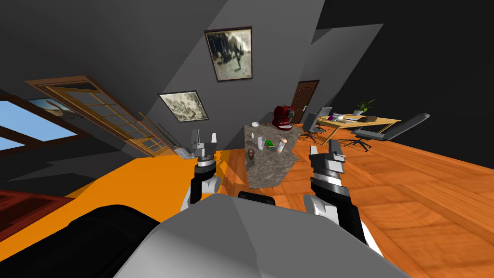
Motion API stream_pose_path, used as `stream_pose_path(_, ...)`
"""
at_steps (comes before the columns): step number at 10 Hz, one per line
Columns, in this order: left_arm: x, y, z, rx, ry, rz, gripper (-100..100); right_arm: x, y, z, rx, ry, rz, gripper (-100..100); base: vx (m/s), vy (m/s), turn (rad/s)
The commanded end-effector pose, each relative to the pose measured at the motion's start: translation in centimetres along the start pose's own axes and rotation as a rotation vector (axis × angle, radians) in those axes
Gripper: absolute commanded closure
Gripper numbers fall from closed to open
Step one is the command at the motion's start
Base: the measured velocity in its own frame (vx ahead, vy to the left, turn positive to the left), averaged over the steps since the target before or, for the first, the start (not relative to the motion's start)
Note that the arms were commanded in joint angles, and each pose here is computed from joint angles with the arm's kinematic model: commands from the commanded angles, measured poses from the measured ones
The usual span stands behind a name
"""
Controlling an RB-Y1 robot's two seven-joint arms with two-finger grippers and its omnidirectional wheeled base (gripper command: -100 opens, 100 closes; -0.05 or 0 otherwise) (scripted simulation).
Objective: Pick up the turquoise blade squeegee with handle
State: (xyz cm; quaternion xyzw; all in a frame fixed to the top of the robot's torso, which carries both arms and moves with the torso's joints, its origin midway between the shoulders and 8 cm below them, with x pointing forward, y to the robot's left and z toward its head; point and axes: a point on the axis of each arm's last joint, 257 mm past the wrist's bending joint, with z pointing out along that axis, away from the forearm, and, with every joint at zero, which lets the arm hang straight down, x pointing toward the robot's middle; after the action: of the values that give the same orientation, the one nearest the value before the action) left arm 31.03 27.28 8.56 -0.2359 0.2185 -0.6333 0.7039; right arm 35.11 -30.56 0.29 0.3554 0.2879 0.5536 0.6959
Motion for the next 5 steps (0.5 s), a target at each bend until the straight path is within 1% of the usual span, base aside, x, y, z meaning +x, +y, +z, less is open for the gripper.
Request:
stream_pose_path(1, 0.0, 0.0, 0.0, 0.000, 0.000, 0.000, 0, 0.5, -0.4, 0.0, 0.008, 0.039, -0.038, -100, -0.002, 0.010, 0.016)
stream_pose_path(3, 0.0, 0.0, 0.0, 0.000, 0.000, 0.000, 0, 1.2, -1.4, -0.2, 0.026, 0.103, -0.114, -100, -0.005, 0.026, 0.027)
stream_pose_path(5, 0.0, 0.0, 0.0, 0.000, 0.000, 0.000, 0, 1.7, -2.9, -0.6, 0.051, 0.168, -0.211, -100, -0.004, 0.047, 0.031)
